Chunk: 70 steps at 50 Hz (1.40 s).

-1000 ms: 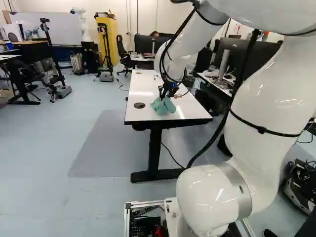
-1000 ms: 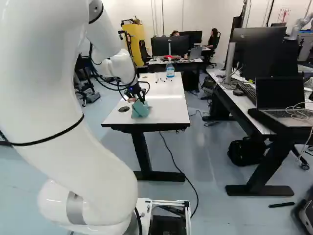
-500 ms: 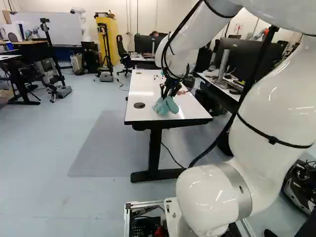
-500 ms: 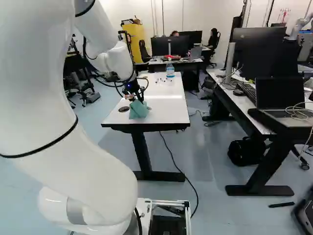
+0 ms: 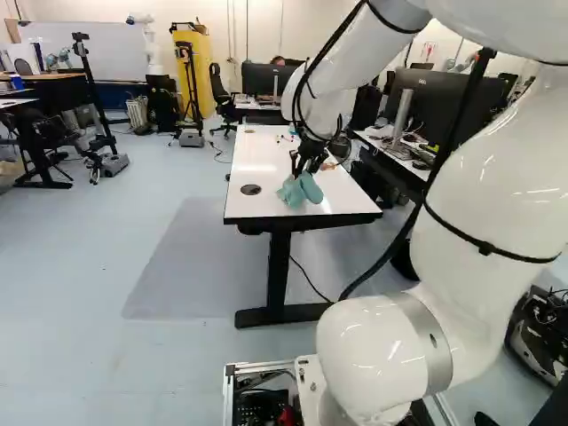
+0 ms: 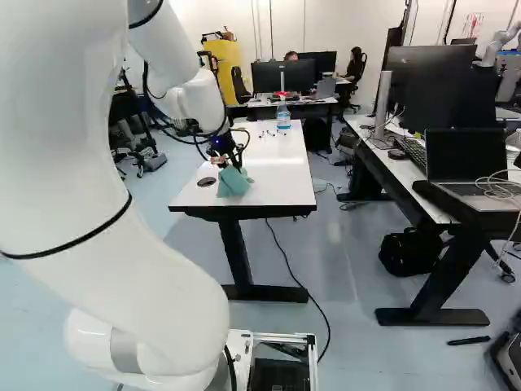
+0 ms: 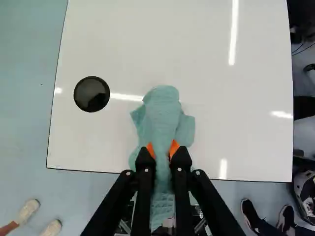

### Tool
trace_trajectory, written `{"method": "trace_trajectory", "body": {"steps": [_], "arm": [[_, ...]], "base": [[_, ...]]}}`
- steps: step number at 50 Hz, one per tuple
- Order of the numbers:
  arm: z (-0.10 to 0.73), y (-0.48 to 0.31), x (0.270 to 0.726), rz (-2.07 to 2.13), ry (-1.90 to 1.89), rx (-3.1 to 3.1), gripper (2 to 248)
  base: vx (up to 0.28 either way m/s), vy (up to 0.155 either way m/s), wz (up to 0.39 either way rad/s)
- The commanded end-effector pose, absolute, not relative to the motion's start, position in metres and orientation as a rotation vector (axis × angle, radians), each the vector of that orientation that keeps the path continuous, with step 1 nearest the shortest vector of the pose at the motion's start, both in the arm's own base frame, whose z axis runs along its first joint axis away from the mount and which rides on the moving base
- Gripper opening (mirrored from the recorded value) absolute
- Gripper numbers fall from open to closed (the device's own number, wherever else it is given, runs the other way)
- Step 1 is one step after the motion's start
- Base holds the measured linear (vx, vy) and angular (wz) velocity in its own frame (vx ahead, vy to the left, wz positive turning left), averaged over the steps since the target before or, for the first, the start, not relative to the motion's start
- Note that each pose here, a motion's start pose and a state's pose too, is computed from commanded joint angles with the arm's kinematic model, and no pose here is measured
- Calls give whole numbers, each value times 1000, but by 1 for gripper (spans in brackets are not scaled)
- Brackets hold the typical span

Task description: Clean the table with the green towel

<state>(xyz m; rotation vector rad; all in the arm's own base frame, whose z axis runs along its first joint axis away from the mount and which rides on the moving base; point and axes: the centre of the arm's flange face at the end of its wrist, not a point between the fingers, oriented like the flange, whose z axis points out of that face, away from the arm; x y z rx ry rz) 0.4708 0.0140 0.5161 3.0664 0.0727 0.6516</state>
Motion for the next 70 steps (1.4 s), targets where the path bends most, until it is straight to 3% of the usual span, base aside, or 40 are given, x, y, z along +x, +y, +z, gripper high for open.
{"method": "trace_trajectory", "body": {"steps": [70], "arm": [[516,-112,478,638,-320,2998,47]], "base": [[0,0,0]]}}
